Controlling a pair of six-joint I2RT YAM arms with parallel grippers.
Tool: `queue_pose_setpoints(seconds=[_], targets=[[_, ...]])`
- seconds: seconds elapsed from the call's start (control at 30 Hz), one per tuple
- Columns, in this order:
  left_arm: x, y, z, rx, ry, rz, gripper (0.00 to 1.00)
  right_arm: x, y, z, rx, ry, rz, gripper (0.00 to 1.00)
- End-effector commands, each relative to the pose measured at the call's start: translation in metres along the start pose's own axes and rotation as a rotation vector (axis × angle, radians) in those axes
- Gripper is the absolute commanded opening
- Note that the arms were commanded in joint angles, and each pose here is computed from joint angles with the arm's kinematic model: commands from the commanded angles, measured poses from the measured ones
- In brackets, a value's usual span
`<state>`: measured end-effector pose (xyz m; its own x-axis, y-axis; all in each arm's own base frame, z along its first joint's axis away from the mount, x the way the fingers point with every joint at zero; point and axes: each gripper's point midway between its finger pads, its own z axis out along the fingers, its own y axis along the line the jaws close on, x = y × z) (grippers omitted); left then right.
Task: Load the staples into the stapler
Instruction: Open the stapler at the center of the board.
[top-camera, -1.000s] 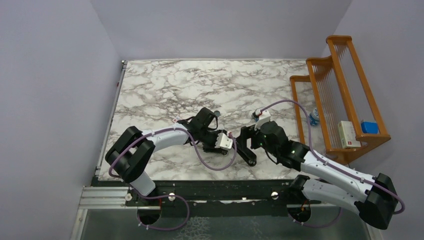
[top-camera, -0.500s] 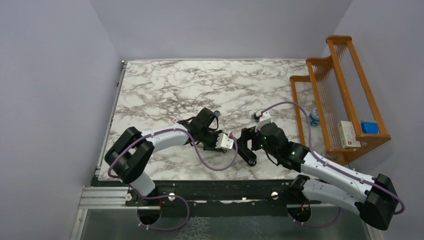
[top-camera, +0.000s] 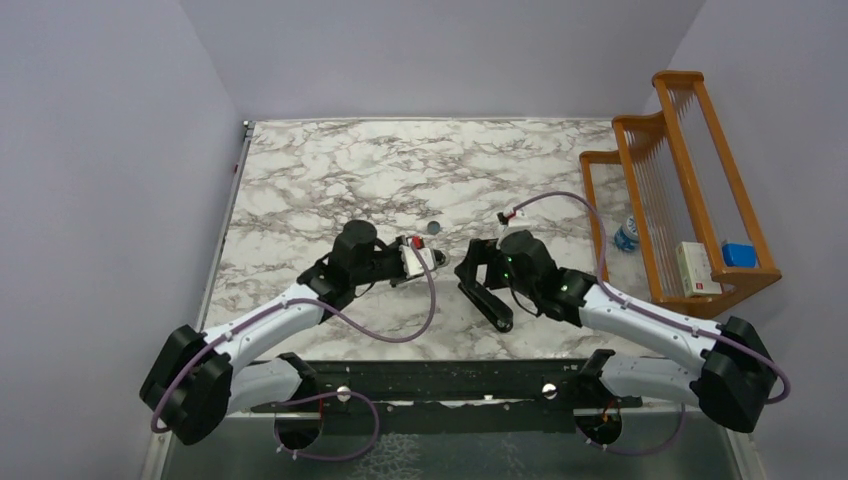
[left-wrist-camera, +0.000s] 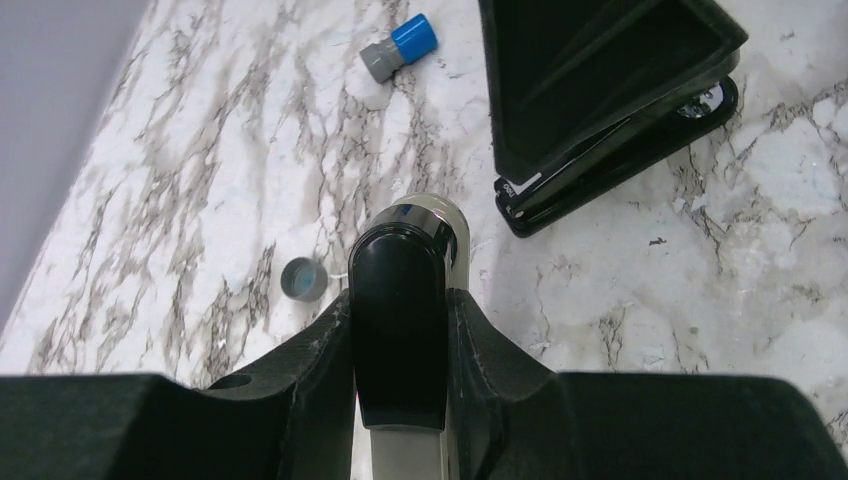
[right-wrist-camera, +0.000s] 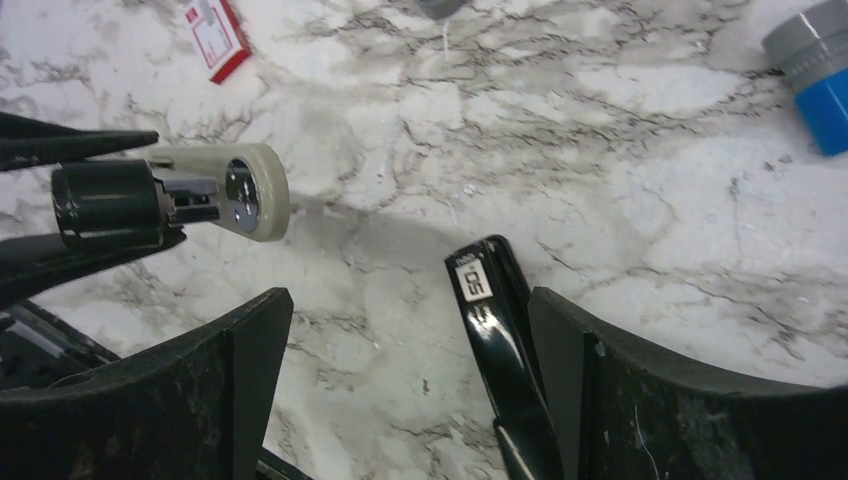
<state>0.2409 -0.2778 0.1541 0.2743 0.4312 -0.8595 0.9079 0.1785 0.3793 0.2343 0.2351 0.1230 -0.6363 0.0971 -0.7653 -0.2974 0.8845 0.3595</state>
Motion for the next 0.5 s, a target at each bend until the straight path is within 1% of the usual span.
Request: queue_pose_setpoints(seconds=[0.0, 0.1, 0.2, 0.33, 0.4, 0.47], targets=[[-0.028, 0.025, -0.020, -0.172, -0.134, -0.022, 0.00, -0.033, 0.039, 0.007, -0.098, -0.043, 0.059, 0.92], [-0.027, 0.024, -0.027, -0.189, -0.141, -0.026, 0.00, -0.040, 0.045, 0.010, -0.115, -0.052, 0.058, 0.92], [-0.026, 0.025, -0.030, -0.203, -0.141, -0.023, 0.00, -0.043, 0.057, 0.010, -0.167, -0.056, 0.055, 0.92], [-0.031, 0.024, -0.030, -0.192, -0.163, -0.015, 0.00, -0.037, 0.061, 0.019, -0.183, -0.027, 0.049, 0.91], [-0.035, 0.023, -0.029, -0.174, -0.177, -0.009, 0.00, -0.034, 0.060, 0.025, -0.174, -0.017, 0.047, 0.89], [-0.037, 0.018, -0.028, -0.149, -0.191, -0.001, 0.00, -0.031, 0.059, 0.033, -0.175, -0.015, 0.044, 0.85]])
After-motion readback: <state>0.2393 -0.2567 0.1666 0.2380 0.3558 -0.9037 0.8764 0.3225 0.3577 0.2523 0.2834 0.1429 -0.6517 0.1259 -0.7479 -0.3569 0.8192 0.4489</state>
